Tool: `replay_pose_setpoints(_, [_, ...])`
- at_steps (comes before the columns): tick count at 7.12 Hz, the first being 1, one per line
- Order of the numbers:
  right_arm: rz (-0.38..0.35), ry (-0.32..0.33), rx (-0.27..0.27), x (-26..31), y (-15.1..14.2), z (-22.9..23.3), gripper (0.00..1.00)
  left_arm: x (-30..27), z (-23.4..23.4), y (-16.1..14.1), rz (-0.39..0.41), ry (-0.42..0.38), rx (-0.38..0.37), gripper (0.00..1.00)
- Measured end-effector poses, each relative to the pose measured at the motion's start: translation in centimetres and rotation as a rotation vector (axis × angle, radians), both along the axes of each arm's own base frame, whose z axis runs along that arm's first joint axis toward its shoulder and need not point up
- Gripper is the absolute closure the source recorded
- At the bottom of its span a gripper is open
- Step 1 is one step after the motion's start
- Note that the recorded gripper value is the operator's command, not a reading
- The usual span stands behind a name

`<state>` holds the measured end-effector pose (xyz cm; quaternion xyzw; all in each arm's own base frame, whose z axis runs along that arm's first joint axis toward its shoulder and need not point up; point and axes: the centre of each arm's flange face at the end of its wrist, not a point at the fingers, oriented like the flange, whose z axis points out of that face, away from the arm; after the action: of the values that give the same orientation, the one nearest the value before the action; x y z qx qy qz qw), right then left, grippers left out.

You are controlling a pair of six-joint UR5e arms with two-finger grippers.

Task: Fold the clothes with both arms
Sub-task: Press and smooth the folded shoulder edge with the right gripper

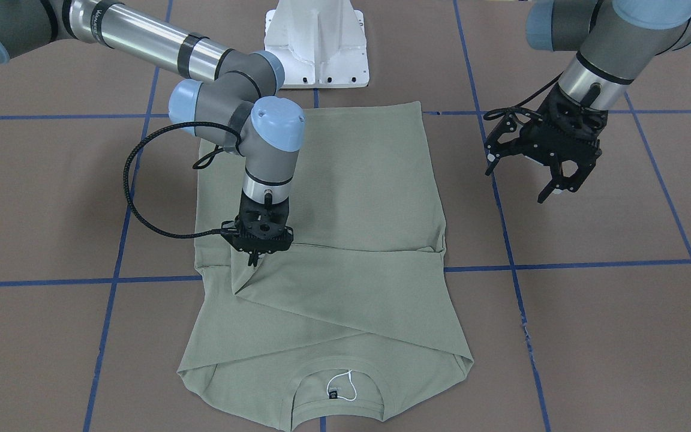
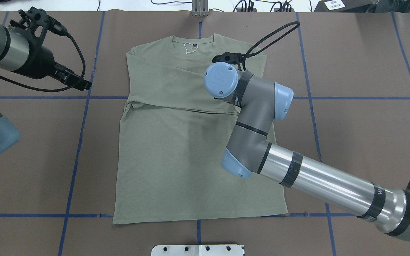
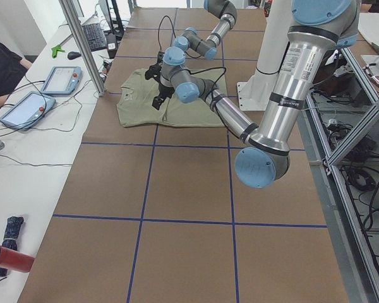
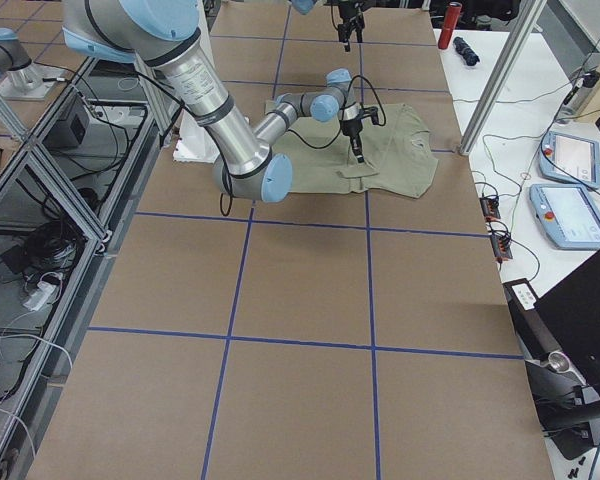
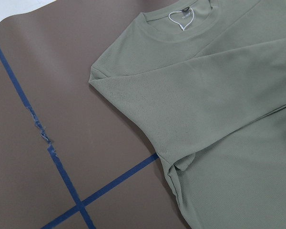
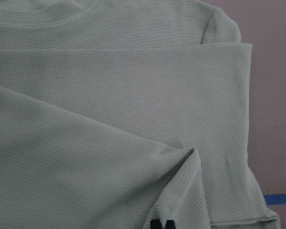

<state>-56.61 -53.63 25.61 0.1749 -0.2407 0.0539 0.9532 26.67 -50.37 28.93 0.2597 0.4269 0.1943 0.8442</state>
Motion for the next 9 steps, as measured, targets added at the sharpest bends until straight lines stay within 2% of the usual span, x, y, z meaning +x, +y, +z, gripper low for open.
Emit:
replay_pose_setpoints(3, [-0.080,0.090,0.051,4.0,-2.4,3.8,1.00,0.0,-0.2,0.1,-0.001,0.003,0.001,0.00])
replay_pose_setpoints(5, [-0.131,0.123,0.086,5.3,-3.4,4.8,0.01,0.0,-0.3,0.1,-0.002,0.004,0.003,0.00])
replay_pose_setpoints(7, [-0.145,0.085,0.132,6.1,-4.1,4.8,0.00,0.0,-0.4,0.2,-0.001,0.005,0.004,0.00])
replay_pose_setpoints(8, [-0.148,0.015,0.128,7.2,-4.7,3.9,0.00,0.0,-0.4,0.2,-0.006,0.009,-0.002,0.00])
replay_pose_setpoints(9, [-0.153,-0.096,0.089,9.3,-4.7,2.5,0.00,-0.1,-0.6,0.3,-0.027,0.020,-0.031,0.00])
